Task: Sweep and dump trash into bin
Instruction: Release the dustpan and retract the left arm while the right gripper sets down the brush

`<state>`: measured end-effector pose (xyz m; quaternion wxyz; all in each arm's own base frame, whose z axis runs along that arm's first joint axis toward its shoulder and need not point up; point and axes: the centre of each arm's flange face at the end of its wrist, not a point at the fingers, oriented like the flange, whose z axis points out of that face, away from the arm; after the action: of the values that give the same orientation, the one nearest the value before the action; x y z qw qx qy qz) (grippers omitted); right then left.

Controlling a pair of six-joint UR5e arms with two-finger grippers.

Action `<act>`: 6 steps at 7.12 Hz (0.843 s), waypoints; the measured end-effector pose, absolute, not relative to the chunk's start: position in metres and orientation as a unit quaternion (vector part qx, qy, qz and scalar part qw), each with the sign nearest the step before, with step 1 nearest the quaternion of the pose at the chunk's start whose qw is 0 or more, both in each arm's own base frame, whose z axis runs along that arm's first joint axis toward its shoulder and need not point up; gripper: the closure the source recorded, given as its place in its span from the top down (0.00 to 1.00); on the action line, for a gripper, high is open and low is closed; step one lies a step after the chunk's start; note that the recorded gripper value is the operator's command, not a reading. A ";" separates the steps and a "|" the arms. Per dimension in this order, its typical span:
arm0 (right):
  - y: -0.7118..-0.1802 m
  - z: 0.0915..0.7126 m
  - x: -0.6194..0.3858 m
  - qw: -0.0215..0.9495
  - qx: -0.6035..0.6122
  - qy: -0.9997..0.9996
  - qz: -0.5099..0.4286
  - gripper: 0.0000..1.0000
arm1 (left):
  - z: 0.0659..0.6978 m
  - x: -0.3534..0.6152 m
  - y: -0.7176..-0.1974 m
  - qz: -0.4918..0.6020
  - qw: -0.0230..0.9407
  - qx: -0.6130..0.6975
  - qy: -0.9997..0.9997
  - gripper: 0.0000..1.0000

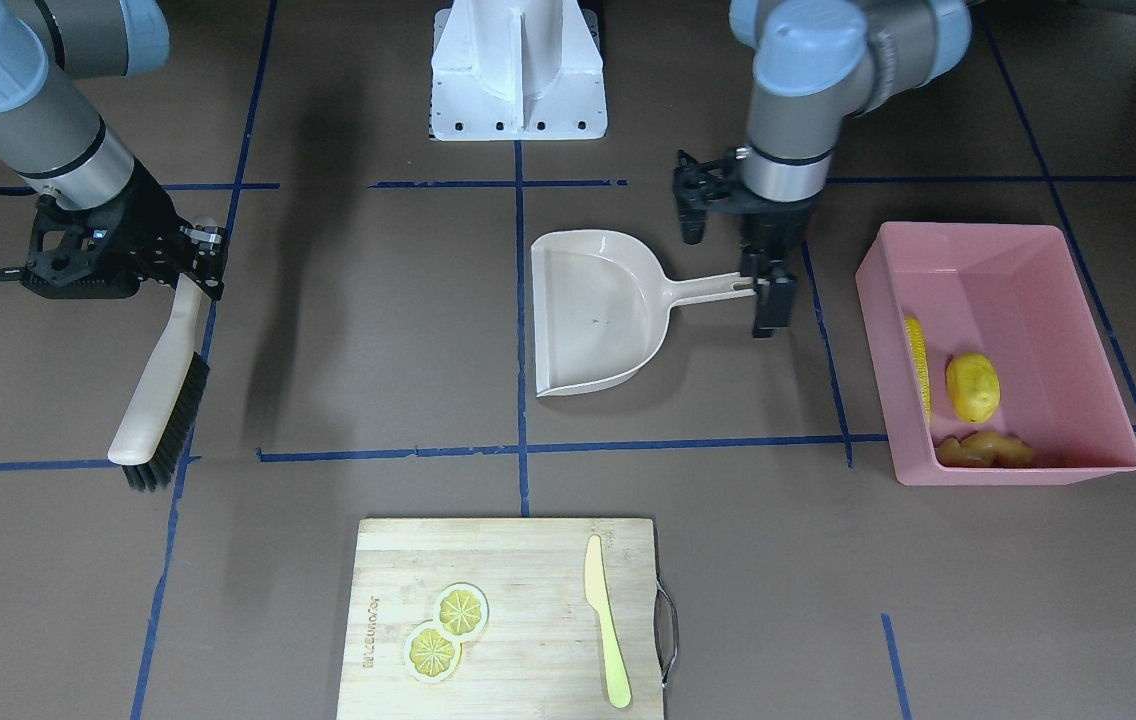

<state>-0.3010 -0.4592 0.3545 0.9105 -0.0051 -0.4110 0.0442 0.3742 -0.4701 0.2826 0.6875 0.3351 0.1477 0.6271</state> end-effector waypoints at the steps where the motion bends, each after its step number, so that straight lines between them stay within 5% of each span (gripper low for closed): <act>1: -0.452 0.372 -0.294 0.913 -0.016 -0.404 0.048 0.04 | 0.293 0.337 -0.489 0.609 0.706 0.332 0.140 0.86; 6: -0.348 0.537 -0.201 0.915 -0.060 -0.396 0.039 0.05 | 0.384 0.217 -0.580 0.530 0.794 0.259 0.150 0.87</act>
<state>-0.2011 -0.3477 0.5375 0.9154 -0.0603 -0.3960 0.0387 0.2168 -0.5795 0.3843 0.7936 0.2591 0.1499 0.5297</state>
